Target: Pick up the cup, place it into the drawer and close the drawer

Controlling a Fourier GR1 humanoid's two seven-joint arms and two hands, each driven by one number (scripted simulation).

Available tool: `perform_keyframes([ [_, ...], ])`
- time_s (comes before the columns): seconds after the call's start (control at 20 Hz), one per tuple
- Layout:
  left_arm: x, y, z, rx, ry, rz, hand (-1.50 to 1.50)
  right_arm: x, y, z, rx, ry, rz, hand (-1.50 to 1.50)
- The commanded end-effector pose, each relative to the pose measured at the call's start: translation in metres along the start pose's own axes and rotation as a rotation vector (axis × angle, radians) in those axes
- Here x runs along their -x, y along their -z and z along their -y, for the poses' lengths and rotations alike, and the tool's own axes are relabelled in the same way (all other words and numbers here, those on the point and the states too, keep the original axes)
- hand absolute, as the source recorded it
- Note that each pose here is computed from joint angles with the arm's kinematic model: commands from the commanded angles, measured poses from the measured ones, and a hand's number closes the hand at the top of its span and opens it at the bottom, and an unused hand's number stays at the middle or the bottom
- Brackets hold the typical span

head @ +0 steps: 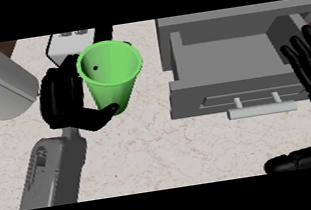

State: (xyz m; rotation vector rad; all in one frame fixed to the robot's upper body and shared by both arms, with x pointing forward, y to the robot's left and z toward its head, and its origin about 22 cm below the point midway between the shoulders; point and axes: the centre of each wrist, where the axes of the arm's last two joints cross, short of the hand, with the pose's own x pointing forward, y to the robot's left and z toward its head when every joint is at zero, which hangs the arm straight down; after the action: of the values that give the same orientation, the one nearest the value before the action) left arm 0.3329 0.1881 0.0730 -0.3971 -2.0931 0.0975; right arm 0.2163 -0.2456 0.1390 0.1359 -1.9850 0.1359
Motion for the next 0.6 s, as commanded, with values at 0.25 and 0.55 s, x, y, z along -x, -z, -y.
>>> perform_keyframes([
  [0.25,-0.024,0.072,0.047,0.026,0.057,0.016,1.5,0.012,0.009,-0.002,0.009,-0.003,0.013,-1.5],
  [0.55,-0.027,0.102,0.09,0.064,0.104,-0.013,1.5,0.003,-0.002,0.0,-0.003,-0.01,0.013,-1.5],
])
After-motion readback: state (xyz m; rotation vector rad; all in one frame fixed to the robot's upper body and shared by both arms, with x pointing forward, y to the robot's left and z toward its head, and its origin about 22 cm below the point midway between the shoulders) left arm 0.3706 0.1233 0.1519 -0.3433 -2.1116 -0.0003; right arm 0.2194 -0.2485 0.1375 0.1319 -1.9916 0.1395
